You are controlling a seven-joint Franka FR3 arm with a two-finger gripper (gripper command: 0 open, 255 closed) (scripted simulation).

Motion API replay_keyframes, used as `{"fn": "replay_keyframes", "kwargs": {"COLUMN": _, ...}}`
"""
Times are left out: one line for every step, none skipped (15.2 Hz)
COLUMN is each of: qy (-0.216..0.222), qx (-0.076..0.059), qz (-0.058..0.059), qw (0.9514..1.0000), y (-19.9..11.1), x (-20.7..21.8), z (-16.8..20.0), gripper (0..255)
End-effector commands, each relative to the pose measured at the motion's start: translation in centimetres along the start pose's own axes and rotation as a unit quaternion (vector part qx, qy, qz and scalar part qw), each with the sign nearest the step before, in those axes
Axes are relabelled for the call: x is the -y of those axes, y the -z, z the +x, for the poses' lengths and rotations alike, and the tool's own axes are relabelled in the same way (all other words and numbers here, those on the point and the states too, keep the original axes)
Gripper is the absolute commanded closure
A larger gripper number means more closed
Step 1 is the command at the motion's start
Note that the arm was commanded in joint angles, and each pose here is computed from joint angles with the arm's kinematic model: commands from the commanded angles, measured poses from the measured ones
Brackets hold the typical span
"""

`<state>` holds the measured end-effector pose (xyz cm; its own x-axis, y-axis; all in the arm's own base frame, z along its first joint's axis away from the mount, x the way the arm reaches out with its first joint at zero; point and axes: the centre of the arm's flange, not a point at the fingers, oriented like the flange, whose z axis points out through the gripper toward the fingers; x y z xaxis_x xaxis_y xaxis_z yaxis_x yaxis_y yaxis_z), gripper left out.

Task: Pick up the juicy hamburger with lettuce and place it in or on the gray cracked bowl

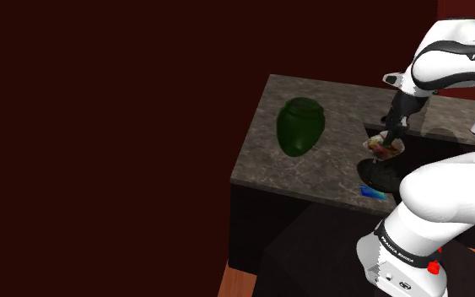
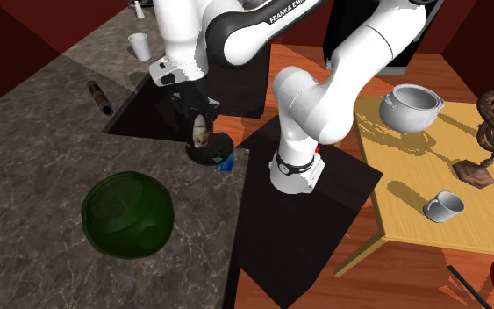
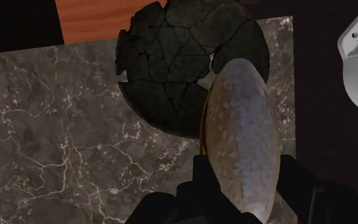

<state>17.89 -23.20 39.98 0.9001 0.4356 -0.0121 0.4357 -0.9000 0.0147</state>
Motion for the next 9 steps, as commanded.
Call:
{"fn": "replay_keyframes", "kwargs": {"qy": 0.001, "qx": 0.000, "qz": 0.000, "qw": 1.0000, "y": -0.1, "x": -0.6, "z": -2.5, "gripper": 255}}
{"fn": "replay_keyframes", "kwargs": {"qy": 0.001, "qx": 0.000, "qz": 0.000, "qw": 1.0000, "y": -0.1, "x": -1.1, "z": -3.7, "gripper": 255}}
{"fn": "replay_keyframes", "kwargs": {"qy": 0.001, "qx": 0.000, "qz": 0.000, "qw": 1.0000, "y": 0.0, "x": -1.5, "z": -5.2, "gripper": 255}}
{"fn": "replay_keyframes", "kwargs": {"qy": 0.001, "qx": 0.000, "qz": 0.000, "qw": 1.0000, "y": -0.5, "x": -1.5, "z": -5.2, "gripper": 255}}
{"fn": "replay_keyframes", "kwargs": {"qy": 0.001, "qx": 0.000, "qz": 0.000, "qw": 1.0000, "y": -1.1, "x": -1.5, "z": -5.1, "gripper": 255}}
{"fn": "replay_keyframes", "kwargs": {"qy": 0.001, "qx": 0.000, "qz": 0.000, "qw": 1.0000, "y": -1.6, "x": -1.5, "z": -5.1, "gripper": 255}}
{"fn": "replay_keyframes", "kwargs": {"qy": 0.001, "qx": 0.000, "qz": 0.000, "qw": 1.0000, "y": -2.1, "x": -1.5, "z": -5.1, "gripper": 255}}
{"fn": "replay_keyframes", "kwargs": {"qy": 0.001, "qx": 0.000, "qz": 0.000, "qw": 1.0000, "y": -2.7, "x": -1.5, "z": -5.1, "gripper": 255}}
{"fn": "replay_keyframes", "kwargs": {"qy": 0.001, "qx": 0.000, "qz": 0.000, "qw": 1.0000, "y": -3.2, "x": -1.5, "z": -5.1, "gripper": 255}}
